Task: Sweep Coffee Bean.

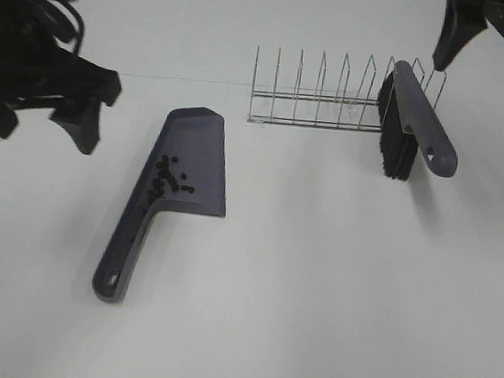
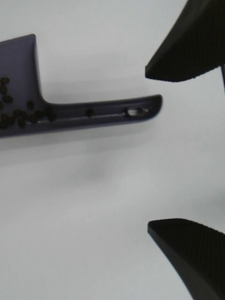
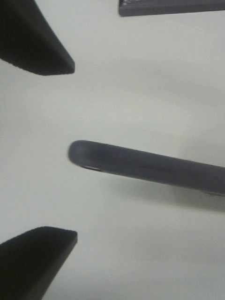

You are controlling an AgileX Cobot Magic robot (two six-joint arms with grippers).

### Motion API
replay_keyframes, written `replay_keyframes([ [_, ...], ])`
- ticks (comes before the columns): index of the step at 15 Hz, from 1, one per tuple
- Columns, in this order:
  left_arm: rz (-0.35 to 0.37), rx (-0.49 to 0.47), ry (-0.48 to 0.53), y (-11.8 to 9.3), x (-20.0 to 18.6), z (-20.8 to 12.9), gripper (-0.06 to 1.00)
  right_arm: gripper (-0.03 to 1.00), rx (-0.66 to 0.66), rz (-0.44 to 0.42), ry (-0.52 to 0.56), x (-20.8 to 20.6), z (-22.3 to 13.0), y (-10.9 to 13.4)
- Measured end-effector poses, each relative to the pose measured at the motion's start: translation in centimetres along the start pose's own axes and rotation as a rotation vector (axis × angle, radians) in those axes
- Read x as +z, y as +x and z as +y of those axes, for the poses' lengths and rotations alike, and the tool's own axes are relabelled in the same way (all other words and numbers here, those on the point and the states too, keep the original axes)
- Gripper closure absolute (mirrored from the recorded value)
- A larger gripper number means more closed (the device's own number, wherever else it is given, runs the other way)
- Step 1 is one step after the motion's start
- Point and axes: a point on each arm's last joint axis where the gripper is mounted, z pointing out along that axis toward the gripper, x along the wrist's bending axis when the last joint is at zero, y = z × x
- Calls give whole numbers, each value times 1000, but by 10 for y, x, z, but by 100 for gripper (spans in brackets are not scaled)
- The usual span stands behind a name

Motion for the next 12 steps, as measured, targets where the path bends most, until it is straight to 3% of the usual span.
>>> replay_keyframes([
  [1, 26, 1, -31, 11, -41, -23, 21, 22, -12, 8, 1, -24, -44, -3],
  [4, -15, -8, -134, 25, -81, -65, 21, 22, -22, 29, -30, -52, -114, -8],
  [9, -69, -20, -191, 49, -88, -148, 21, 22, -25, 41, -157, -75, -214, -17],
  [12, -104, -13, -296, 68, -84, -206, 21, 22, -29, 52, -293, -76, -272, -23],
])
